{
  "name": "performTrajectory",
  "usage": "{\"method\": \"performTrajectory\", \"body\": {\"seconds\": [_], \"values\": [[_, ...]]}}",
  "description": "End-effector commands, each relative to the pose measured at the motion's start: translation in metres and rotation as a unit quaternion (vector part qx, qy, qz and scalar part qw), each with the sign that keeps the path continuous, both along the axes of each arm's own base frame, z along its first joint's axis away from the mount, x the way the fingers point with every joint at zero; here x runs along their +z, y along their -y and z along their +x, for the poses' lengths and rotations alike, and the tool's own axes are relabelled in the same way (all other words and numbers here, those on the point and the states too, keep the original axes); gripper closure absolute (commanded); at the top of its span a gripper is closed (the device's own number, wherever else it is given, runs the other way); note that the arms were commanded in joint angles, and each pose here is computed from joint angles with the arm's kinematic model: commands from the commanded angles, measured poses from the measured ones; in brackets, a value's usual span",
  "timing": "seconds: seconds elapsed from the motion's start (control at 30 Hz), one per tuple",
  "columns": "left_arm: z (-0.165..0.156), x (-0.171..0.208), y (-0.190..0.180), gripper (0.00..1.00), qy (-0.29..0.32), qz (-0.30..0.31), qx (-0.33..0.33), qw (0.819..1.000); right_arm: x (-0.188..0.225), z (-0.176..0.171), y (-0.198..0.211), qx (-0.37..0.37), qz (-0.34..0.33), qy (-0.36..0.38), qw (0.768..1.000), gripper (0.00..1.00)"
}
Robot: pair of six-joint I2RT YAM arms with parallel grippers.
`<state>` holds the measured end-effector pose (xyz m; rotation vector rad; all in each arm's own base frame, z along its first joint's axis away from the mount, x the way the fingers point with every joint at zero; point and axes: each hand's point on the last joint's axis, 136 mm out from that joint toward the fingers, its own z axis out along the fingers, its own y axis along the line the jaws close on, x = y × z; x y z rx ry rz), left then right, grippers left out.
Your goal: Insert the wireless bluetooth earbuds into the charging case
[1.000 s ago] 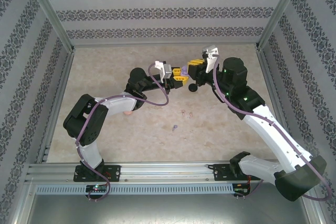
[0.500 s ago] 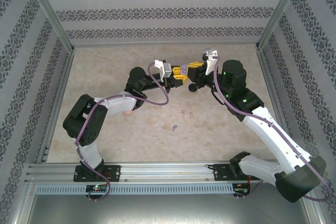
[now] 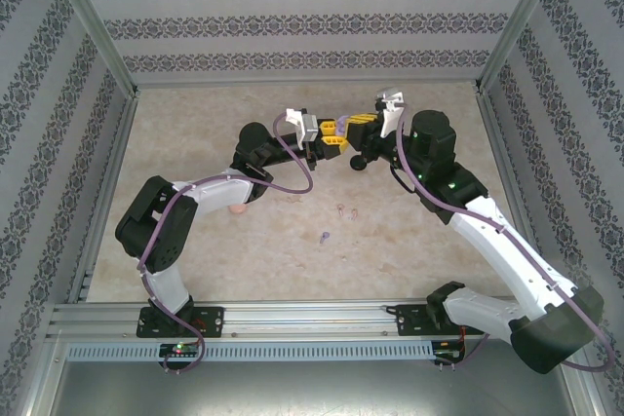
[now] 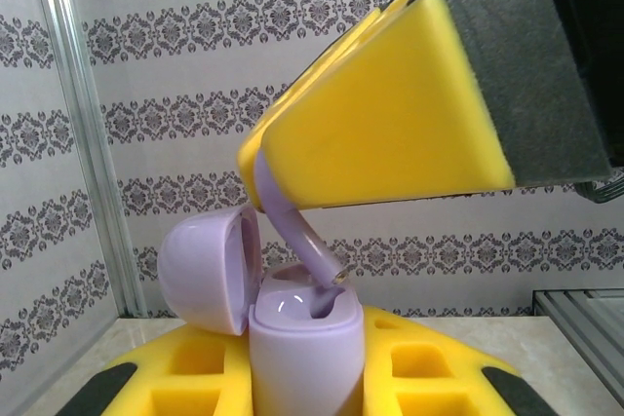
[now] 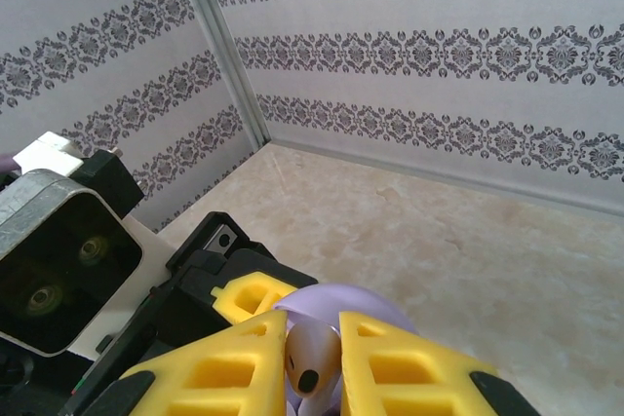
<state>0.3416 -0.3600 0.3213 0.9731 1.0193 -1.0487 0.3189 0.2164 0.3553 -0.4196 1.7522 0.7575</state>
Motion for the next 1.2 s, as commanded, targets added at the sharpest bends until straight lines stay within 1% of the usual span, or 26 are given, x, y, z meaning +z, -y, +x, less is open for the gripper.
{"method": "performTrajectory", "body": {"seconds": [0.0,0.23,0.53,0.8,0.9,1.17], "values": [[-0.015,0.032,0.000,1.00,0.033,-0.021,-0.014,0.999,-0.001,0.004,-0.002,0.004,0.009,0.000,1.000,0.82],[-0.015,0.034,0.000,1.00,0.032,-0.023,-0.011,0.999,-0.008,0.002,-0.003,0.008,0.002,-0.009,1.000,0.83],[-0.008,0.041,-0.004,1.00,0.030,-0.036,0.013,0.999,-0.028,-0.005,-0.001,0.014,-0.021,-0.021,0.999,0.84],[-0.001,0.045,-0.006,1.00,0.028,-0.045,0.032,0.998,-0.045,-0.014,-0.007,0.025,-0.073,-0.015,0.997,0.84],[0.001,0.046,-0.006,1.00,0.027,-0.047,0.034,0.998,-0.049,-0.015,-0.008,0.019,-0.093,-0.007,0.995,0.84],[0.003,0.049,-0.007,1.00,0.026,-0.054,0.042,0.997,-0.059,-0.013,-0.008,0.006,-0.111,-0.011,0.994,0.86]]}}
